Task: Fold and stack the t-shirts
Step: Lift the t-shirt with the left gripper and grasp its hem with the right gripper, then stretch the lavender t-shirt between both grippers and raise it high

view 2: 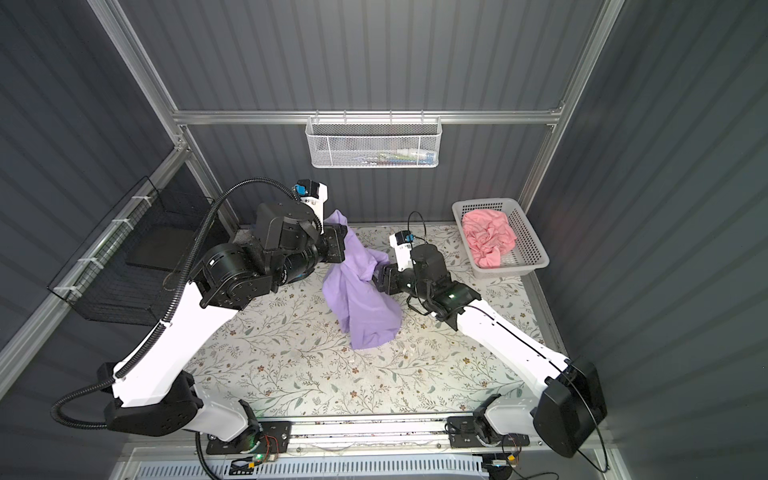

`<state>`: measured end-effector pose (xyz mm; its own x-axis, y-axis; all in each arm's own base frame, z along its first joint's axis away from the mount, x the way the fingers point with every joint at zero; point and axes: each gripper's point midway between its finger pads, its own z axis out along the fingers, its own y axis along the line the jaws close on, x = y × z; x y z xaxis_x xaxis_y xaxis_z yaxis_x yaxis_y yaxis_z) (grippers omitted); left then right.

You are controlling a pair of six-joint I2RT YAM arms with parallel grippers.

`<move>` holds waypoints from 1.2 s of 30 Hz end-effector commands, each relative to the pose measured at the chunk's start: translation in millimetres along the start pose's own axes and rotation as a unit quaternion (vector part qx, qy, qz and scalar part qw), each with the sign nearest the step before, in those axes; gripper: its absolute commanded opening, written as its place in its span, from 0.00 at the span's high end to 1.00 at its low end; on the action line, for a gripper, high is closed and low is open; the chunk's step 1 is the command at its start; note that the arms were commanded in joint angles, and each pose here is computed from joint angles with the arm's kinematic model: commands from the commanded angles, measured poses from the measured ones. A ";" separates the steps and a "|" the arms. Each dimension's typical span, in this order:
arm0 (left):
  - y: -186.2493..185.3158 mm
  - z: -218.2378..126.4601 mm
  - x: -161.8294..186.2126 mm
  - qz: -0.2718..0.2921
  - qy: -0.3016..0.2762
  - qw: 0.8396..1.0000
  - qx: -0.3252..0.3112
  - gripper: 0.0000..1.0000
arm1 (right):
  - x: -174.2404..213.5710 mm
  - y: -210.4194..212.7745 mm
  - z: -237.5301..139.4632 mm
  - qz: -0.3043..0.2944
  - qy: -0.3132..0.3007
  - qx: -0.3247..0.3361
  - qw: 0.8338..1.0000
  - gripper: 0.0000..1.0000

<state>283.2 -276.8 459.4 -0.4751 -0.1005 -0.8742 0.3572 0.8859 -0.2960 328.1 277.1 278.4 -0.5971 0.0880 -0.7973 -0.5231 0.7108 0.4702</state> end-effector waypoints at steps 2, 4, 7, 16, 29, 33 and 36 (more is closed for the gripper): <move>36.7 -28.6 -15.2 0.009 -0.038 0.997 -0.070 1.00 | -122.8 10.0 -38.0 -0.046 -0.119 0.055 0.990 1.00; 55.7 -32.2 -14.7 0.013 -0.044 0.993 -0.107 1.00 | -162.7 -13.5 -73.5 -0.050 -0.151 0.128 0.979 1.00; 81.3 -31.4 -11.5 0.009 -0.037 0.989 -0.142 1.00 | -207.0 -40.8 -133.5 -0.034 -0.203 0.205 0.957 1.00; 101.2 -2.6 -5.6 0.004 -0.001 0.988 -0.153 1.00 | -244.5 -25.2 -228.7 -0.066 -0.293 0.248 0.921 1.00; 14.5 56.5 -23.5 -0.021 0.042 0.999 0.025 1.00 | -263.2 -5.6 -350.8 -0.110 -0.404 0.369 0.830 1.00; -30.6 90.4 9.0 -0.057 0.111 0.984 0.124 1.00 | -280.1 -1.6 -375.1 -0.125 -0.427 0.409 0.797 1.00; -51.4 93.6 29.7 -0.045 0.133 0.979 0.145 1.00 | -303.1 3.5 -367.7 -0.138 -0.430 0.406 0.794 1.00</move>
<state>342.2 -351.9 436.9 -0.6205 -0.0782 -0.7803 0.4869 0.7415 -0.4615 288.7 22.3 623.7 0.1813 0.0858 -0.9797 0.0751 0.9921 0.1008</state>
